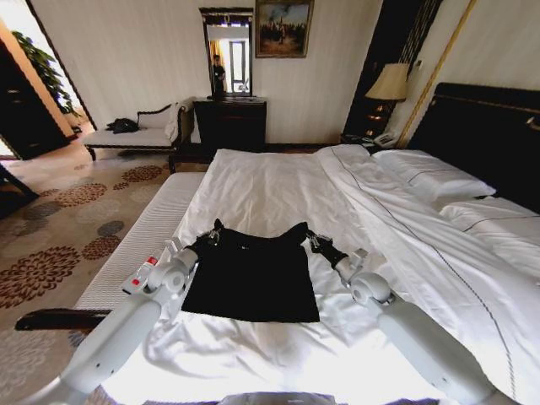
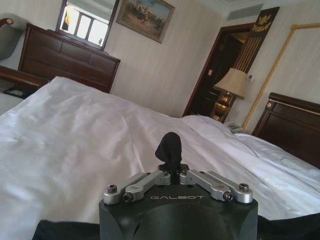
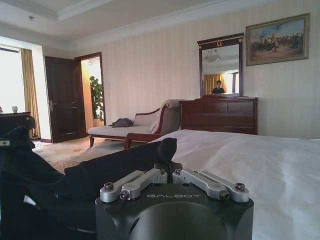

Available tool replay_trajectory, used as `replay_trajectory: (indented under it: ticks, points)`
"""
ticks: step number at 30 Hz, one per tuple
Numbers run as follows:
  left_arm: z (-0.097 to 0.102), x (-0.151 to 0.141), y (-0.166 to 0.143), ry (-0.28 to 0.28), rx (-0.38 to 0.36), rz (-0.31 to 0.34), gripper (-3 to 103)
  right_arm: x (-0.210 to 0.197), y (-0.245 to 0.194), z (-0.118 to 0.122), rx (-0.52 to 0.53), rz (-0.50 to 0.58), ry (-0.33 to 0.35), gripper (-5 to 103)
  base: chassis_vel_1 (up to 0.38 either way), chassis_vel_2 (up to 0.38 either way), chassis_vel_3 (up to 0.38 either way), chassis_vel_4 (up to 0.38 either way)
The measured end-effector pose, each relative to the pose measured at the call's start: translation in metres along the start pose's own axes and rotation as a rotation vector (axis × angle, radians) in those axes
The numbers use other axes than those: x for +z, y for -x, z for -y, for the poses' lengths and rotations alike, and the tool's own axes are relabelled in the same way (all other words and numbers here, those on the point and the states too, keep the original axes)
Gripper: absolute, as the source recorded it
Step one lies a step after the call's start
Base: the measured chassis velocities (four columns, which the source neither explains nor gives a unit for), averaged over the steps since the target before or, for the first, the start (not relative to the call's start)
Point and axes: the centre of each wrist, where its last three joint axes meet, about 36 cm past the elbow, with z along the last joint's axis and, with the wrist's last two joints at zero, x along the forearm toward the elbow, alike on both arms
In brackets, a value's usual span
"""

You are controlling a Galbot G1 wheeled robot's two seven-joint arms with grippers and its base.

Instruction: Fold the clothes on the bed.

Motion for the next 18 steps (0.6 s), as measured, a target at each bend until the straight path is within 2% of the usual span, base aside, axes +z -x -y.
replay_trajectory:
  ticks: [11,18]
  points:
    - [0.003,-0.001,-0.025,0.019,0.0,0.003,3,0.009,-0.027,-0.02,0.0,-0.009,-0.005,0,0.0,0.0,0.0,0.0]
    - [0.005,0.012,-0.04,0.03,-0.008,0.001,3,0.028,-0.052,-0.03,-0.007,-0.052,-0.025,0,0.0,0.0,0.0,0.0]
